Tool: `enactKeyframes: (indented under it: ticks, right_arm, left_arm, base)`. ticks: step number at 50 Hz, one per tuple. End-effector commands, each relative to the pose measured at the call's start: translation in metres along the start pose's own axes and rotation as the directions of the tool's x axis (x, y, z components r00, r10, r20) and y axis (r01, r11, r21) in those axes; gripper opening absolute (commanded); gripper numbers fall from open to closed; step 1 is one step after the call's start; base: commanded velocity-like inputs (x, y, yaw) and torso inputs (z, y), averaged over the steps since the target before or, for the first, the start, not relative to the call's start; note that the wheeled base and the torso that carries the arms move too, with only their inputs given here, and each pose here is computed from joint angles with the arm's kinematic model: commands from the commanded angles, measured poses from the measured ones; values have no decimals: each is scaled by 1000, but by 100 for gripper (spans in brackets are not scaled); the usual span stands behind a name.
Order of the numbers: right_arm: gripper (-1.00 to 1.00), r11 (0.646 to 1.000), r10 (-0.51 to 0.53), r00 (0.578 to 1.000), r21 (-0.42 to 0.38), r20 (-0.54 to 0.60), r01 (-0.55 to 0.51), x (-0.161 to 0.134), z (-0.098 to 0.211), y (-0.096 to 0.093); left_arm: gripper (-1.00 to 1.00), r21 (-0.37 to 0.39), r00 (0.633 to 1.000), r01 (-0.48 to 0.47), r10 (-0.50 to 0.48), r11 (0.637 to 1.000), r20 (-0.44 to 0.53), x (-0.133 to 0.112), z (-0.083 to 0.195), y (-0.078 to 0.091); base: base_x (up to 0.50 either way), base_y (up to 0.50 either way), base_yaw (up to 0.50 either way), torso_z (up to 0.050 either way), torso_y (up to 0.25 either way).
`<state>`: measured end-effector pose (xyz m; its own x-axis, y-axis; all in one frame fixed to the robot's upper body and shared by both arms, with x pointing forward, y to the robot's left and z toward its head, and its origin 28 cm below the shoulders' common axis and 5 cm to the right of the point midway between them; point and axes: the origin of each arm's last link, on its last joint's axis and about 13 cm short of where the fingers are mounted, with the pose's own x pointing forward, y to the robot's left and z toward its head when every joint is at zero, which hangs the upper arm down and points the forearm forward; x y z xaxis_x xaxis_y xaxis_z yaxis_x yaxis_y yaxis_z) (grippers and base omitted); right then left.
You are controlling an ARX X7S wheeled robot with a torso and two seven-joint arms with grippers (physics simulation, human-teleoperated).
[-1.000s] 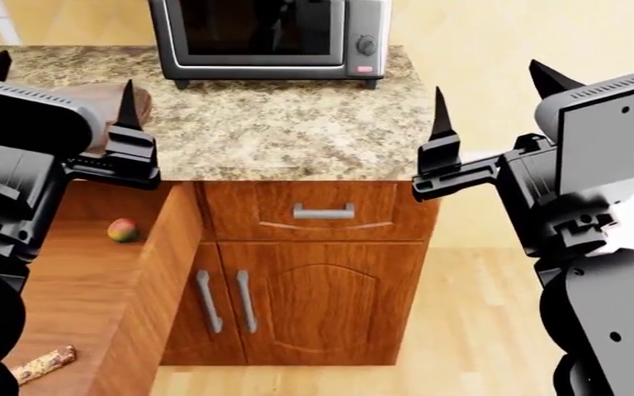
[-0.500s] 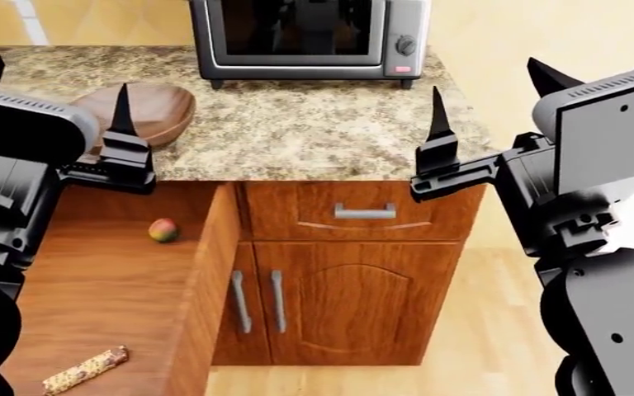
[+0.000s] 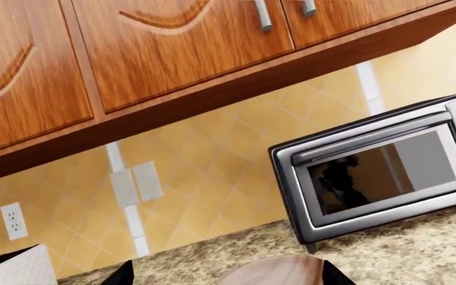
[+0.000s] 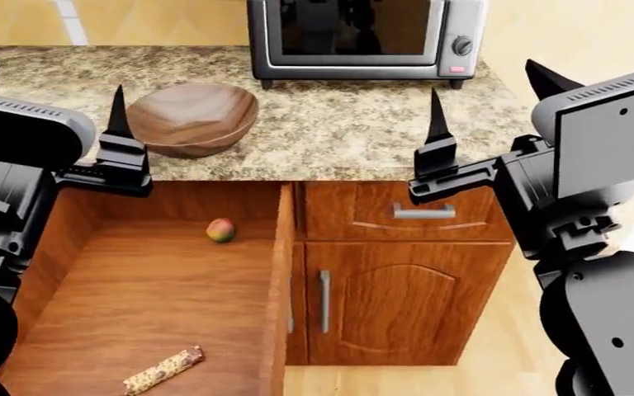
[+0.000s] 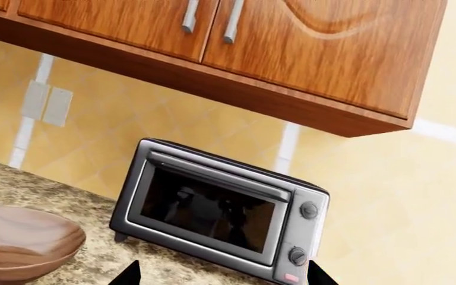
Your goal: Place the bar in the bowl and close the drawer.
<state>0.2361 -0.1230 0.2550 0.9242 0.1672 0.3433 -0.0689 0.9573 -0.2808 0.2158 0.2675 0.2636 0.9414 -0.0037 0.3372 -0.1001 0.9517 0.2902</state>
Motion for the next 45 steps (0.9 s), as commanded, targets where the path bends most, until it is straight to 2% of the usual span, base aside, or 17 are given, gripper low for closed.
enactKeyframes:
  ticks: [1,40,45]
  right_arm:
    - [100,1000,3,1000,7,-5,-3,-1,-3,2]
    - [100,1000,4,1000,6,-6,-4,0,-2,2]
    - [100,1000,12,1000,-4,-1,-12,6,3,1]
  left_arm:
    - [100,4,1000,-3,3,1000,1,-1,0,0]
    - [100,19,1000,-1,1,1000,5,-2,1,0]
    - [100,29,1000,11,-11,1000,11,6,6,3]
  base:
    - [0,367,0,50,12]
    - [0,369,0,50,8]
    - [0,370,0,50,6]
